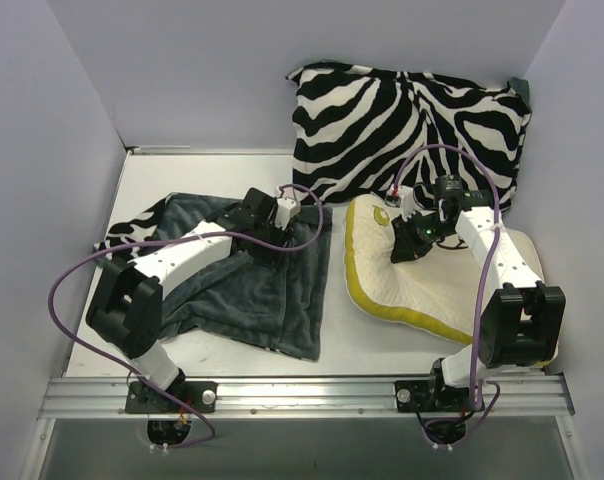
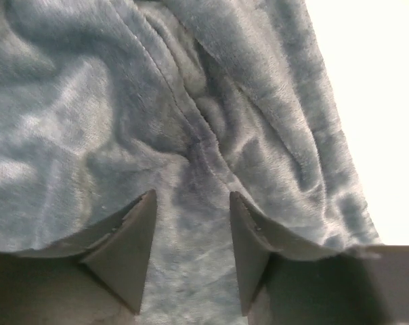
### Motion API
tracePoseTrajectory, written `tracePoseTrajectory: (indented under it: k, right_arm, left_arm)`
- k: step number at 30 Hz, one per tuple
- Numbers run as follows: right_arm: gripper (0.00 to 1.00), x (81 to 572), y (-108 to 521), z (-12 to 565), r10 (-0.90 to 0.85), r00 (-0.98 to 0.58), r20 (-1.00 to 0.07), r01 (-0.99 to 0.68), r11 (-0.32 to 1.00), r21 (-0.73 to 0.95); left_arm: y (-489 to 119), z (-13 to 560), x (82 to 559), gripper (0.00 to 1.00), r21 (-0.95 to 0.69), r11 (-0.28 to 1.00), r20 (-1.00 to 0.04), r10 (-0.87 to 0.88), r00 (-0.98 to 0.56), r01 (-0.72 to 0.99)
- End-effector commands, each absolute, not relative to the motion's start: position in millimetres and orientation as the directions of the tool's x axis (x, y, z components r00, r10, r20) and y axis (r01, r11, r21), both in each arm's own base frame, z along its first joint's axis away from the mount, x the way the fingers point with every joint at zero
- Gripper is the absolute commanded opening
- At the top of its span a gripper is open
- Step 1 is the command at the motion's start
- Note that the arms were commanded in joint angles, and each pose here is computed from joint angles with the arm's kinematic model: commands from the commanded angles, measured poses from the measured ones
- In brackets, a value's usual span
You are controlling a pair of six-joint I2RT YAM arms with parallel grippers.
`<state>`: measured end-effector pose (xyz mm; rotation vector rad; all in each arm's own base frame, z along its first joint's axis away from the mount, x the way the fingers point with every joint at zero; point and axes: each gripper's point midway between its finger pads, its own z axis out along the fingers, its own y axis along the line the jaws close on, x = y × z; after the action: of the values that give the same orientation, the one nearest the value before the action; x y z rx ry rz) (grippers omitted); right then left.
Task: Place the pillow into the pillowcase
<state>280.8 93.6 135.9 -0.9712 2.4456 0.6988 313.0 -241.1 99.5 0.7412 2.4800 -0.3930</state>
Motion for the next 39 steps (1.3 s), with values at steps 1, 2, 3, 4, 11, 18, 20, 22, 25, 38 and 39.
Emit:
tracePoseTrajectory:
  k: [1, 2, 3, 4, 11, 18, 20, 22, 25, 38, 39]
  right_arm:
    - [0.00, 271.6, 106.9, 157.2, -0.475, -0.675, -0.565, -0.715, 0.609, 0.343]
    - [0.00, 271.3, 106.7, 156.6, -0.476, -0.676, -0.563, -0.715, 0.610, 0.343]
    - [0.00, 270.2, 106.6, 155.7, -0.476, -0.678, -0.561, -0.714, 0.610, 0.345]
    - [0.00, 269.5, 106.6, 155.2, -0.476, -0.678, -0.560, -0.713, 0.610, 0.346]
    - [0.00, 266.0, 105.7, 154.9, -0.476, -0.682, -0.555, -0.710, 0.614, 0.346]
    - [0.00, 260.5, 105.8, 154.1, -0.477, -0.681, -0.556, -0.711, 0.611, 0.348]
    - [0.00, 259.8, 105.7, 153.6, -0.478, -0.681, -0.555, -0.712, 0.610, 0.348]
    - [0.00, 259.7, 106.4, 154.0, -0.477, -0.679, -0.558, -0.713, 0.607, 0.350]
    - [0.00, 260.2, 110.0, 158.5, -0.471, -0.672, -0.571, -0.720, 0.595, 0.356]
    - [0.00, 196.4, 200.8, 166.0, -0.718, -0.290, -0.633, -0.954, 0.162, 0.254]
    - [0.00, 191.2, 204.3, 161.3, -0.736, -0.259, -0.625, -0.960, 0.128, 0.247]
  left_arm:
    - [-253.4, 96.2, 305.5, 0.59, -0.153, 0.801, -0.543, 0.421, -0.726, 0.579]
    - [-256.1, 95.5, 306.3, 0.59, -0.145, 0.801, -0.550, 0.423, -0.720, 0.581]
    - [-257.7, 91.6, 304.9, 0.59, -0.144, 0.805, -0.544, 0.421, -0.726, 0.575]
    - [-260.0, 85.2, 302.8, 0.59, -0.143, 0.806, -0.532, 0.427, -0.731, 0.575]
    - [-255.5, 51.5, 313.2, 0.56, -0.085, 0.832, -0.480, 0.448, -0.754, 0.548]
    - [-255.8, 53.8, 319.4, 0.35, -0.065, 0.826, -0.488, 0.464, -0.740, 0.560]
    - [-255.2, 59.8, 319.5, 0.27, -0.068, 0.824, -0.500, 0.460, -0.734, 0.563]
    - [-252.9, 71.1, 319.6, 0.15, -0.082, 0.819, -0.520, 0.450, -0.726, 0.567]
    - [-249.6, 86.2, 314.3, 0.00, -0.122, 0.810, -0.533, 0.434, -0.726, 0.574]
    - [-216.4, 144.0, 279.9, 0.00, -0.288, 0.777, -0.576, 0.327, -0.750, 0.560]
    - [-214.9, 148.0, 278.3, 0.00, -0.287, 0.777, -0.583, 0.323, -0.745, 0.561]
